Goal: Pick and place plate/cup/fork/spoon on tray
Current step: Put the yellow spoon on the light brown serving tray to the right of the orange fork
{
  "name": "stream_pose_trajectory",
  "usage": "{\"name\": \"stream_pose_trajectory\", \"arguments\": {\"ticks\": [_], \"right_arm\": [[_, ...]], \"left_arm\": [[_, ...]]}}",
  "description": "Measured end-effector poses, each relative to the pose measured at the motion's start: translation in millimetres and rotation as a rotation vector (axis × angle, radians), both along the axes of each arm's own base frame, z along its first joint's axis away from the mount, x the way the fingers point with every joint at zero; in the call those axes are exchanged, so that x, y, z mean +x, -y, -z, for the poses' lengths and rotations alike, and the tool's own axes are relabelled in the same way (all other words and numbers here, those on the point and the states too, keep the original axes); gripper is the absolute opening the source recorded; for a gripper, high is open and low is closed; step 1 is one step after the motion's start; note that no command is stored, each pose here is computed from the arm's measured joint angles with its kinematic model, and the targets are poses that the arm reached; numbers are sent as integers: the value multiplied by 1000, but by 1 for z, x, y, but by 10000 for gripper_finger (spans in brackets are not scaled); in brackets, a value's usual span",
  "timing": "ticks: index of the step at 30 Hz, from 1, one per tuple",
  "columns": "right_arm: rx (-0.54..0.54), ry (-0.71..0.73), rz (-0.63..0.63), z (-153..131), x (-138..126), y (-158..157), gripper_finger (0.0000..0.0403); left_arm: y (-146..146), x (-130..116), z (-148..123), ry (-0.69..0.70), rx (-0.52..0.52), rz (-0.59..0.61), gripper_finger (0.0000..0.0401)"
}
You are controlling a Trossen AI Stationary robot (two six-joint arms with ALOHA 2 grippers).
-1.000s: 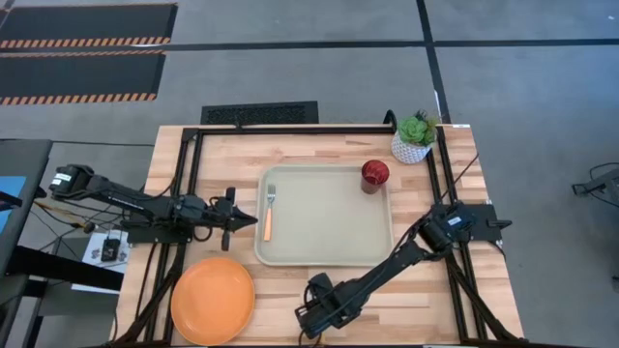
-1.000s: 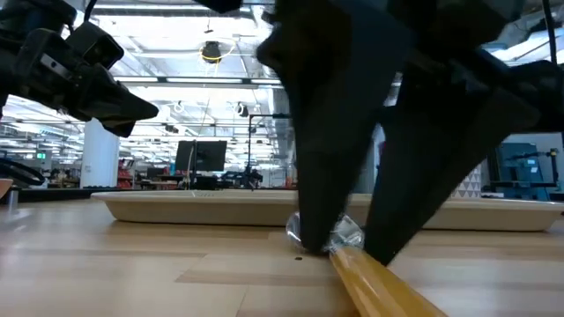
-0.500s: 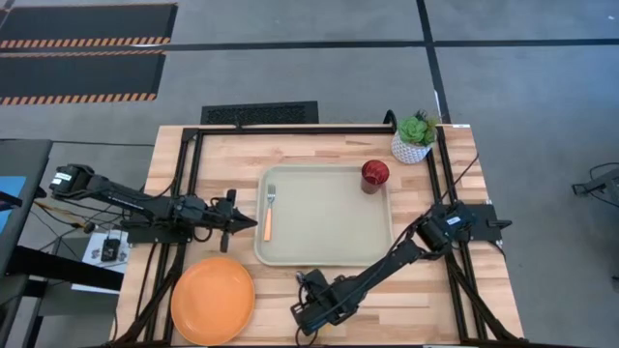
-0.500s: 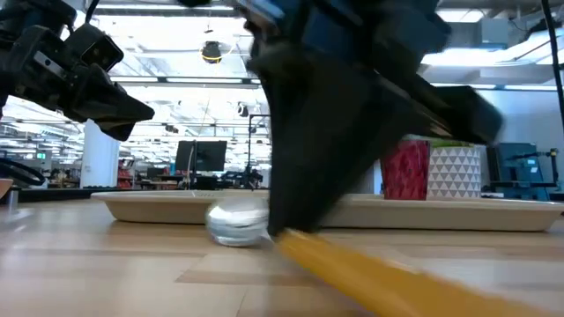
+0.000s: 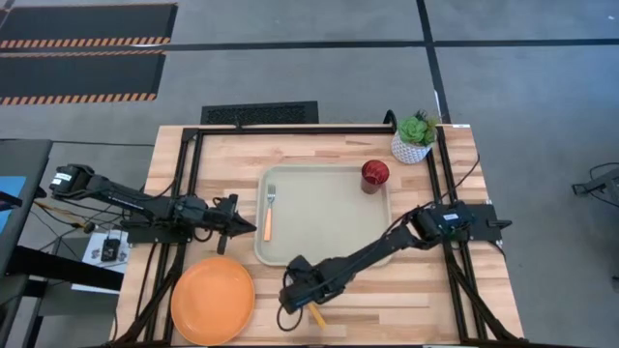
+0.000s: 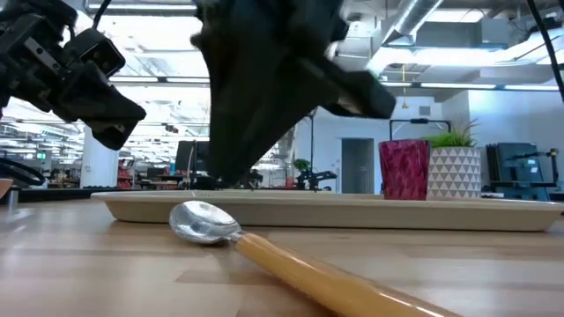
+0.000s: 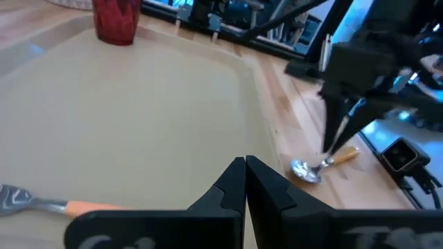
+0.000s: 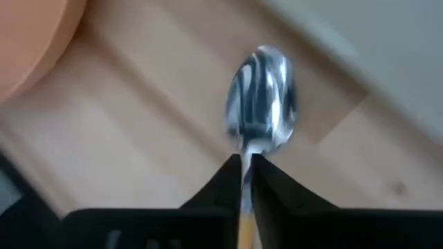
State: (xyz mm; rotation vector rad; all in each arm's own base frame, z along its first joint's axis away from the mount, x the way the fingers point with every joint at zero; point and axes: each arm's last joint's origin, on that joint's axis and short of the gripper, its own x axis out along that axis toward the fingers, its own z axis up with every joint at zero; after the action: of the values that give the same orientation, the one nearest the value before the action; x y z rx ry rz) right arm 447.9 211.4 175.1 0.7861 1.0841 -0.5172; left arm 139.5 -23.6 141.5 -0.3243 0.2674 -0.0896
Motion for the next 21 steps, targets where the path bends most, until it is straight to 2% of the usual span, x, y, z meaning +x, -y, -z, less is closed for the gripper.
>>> {"name": "stream_pose_trajectory", "arguments": {"ticks": [8,11,15,21], "right_arm": [[43,-40,-75,0,-13,-24,151],[40,-45,-86,3,-16,-29,177],[-12,-48,-66,6,-19,-30,184],[-47,-72,-58,8,-22,-28,161]], "left_arm": [[-1,0,2,-19,10,-25,0],[-1,0,2,-19,10,-25,0],[-1,0,2,-20,10,-25,0],[-1,0,2,-22,11,-25,0]]}}
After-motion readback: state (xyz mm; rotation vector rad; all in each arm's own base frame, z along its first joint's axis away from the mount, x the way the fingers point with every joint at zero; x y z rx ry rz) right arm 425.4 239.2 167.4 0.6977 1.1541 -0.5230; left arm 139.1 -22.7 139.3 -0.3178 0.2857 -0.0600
